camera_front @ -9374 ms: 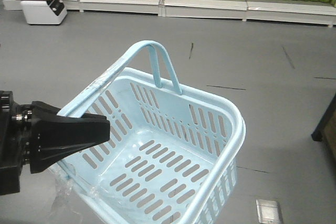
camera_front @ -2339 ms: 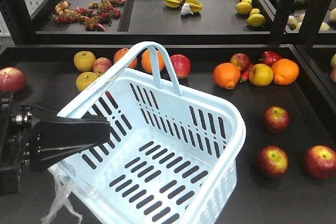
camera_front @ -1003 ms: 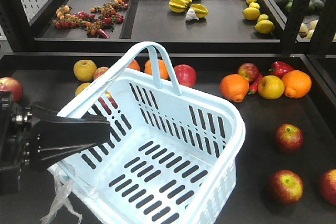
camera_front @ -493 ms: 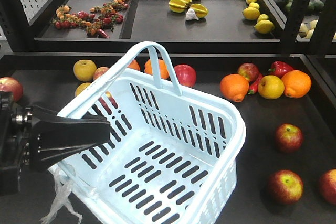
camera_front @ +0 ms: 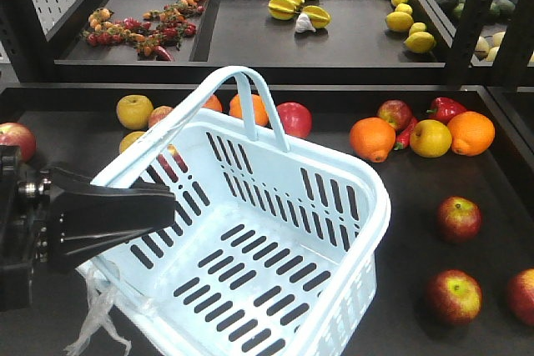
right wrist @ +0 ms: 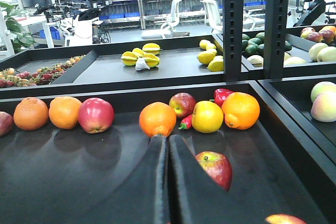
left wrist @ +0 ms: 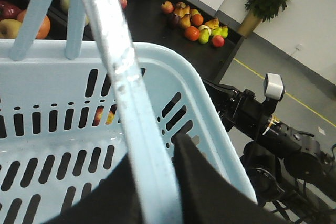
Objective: Pick three apples into basket with both arms
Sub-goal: 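Drive the base up to the fruit table edge holding the basket, then lower the light-blue basket onto the table with the left gripper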
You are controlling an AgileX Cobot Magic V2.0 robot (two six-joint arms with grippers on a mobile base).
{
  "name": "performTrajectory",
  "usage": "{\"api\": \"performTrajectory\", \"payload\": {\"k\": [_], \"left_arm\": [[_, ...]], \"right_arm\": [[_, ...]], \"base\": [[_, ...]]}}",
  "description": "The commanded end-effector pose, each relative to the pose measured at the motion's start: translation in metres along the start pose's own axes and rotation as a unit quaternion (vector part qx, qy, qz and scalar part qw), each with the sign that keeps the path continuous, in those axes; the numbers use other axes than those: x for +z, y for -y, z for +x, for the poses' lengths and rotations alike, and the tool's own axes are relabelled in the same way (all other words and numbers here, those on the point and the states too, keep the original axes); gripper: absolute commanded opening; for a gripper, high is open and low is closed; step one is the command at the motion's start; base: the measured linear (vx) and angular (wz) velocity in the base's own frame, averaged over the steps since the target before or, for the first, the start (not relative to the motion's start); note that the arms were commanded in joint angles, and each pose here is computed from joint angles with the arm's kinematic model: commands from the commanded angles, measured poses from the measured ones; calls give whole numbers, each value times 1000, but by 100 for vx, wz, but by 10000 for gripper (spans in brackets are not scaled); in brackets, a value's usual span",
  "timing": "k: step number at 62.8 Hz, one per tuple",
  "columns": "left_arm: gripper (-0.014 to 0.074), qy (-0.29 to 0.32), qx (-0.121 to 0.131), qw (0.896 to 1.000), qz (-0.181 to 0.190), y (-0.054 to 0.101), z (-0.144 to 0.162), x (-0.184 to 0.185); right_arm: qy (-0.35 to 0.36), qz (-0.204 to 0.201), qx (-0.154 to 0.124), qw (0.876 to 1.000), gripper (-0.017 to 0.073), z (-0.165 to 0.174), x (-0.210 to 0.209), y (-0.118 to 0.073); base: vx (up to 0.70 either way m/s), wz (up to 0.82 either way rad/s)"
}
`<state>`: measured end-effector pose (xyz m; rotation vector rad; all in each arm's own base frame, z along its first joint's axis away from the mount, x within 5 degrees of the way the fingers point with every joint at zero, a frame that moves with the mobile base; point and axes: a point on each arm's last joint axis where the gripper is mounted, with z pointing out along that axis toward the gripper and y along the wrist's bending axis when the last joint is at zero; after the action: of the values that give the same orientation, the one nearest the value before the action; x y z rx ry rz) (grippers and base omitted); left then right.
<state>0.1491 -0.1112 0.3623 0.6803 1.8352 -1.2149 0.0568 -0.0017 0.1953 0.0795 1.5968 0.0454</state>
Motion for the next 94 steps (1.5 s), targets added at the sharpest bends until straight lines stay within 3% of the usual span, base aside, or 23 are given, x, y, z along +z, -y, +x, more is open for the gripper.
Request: {"api": "performTrajectory", "payload": {"k": [1, 14, 35, 44, 53, 61, 69, 94], "left_arm": [[-8, 25, 4, 1000, -3, 6, -11, -3], [-8, -8, -3, 1000, -5, -17, -14, 13], [-8, -41, 94, 993, 59, -66, -74, 63], [-8, -61, 109, 986, 111, -91, -93, 87], [-8, -88, 106, 976, 170, -120, -102, 112], [-8, -91, 97, 977, 169, -151, -103, 134], [-8, -96, 86, 977, 169, -173, -98, 147], [-6, -126, 20, 977, 169, -221, -59, 174]], "right_arm": [[34, -6, -9, 999, -1, -2, 0, -1], [34, -6, -9, 999, -1, -2, 0, -1], [34, -6, -9, 999, -1, -2, 0, -1], [34, -6, -9, 999, -1, -2, 0, -1], [34, -6, -9, 999, -1, -2, 0, -1], [34, -6, -9, 999, -1, -2, 0, -1], [34, -6, -9, 999, -1, -2, 0, -1], [34, -6, -9, 999, -1, -2, 0, -1]], "base": [[0, 0], [0, 0], [0, 0], [0, 0], [0, 0], [0, 0], [0, 0], [0, 0]]}}
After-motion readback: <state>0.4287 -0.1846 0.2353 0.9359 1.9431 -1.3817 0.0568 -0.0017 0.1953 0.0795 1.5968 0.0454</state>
